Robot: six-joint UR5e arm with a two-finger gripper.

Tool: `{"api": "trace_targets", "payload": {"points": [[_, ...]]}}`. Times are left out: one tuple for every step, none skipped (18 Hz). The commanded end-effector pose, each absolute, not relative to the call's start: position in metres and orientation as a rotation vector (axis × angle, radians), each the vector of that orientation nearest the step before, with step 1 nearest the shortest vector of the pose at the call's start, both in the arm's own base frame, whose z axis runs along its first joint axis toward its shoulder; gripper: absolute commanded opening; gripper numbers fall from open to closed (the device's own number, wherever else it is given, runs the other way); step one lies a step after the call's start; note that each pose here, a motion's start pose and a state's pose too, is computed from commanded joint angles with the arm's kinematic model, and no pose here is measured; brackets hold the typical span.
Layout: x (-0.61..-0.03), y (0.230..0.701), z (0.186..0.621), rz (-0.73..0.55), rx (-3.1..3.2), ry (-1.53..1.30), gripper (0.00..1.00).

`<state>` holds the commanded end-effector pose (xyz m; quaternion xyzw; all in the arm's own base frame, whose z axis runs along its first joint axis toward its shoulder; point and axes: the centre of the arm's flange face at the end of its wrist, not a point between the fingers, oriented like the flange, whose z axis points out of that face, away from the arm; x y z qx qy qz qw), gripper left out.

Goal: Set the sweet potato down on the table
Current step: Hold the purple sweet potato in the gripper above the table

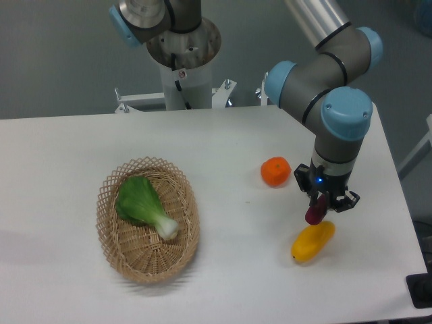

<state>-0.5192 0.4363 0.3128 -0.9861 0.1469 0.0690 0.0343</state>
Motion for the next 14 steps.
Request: {"api": "trace_targets", "payload": {"points": [[-0.519,0.436,0.312,0.21,-3.033,0.452,0.13],[-0.519,0.436,0.311,0.208,-3.034,0.452,0.13],[-0.519,0.437,0.312,0.209,-3.032,0.452,0.13],[-0.519,0.437,0.312,0.209,-3.032,0.452,0.13],[-0.52,0.437,0.313,0.214,-3.032,0.447,0.13],[-0.52,0.437,0.312,0.214,-3.033,0.442,0.13],[-0.52,0.437,0.311,0.21,-3.034,0.438,0.13],[-0.52,0.436,0.308,0.202,-3.039,0.431,0.13],[-0.518,0.436,0.304,0.191,-3.044,0.429,0.13],[-0.515,0.436,0.304,0.183,-3.049,0.423,0.13],[-0.508,0.435,0.302,0.173,-3.056,0.409,0.13],[-0.5,0.434,0.303,0.17,-3.058,0.409,0.13],[-0.492,0.432,0.305,0.164,-3.057,0.414,0.13],[-0.48,0.432,0.303,0.149,-3.059,0.428,0.13]]}}
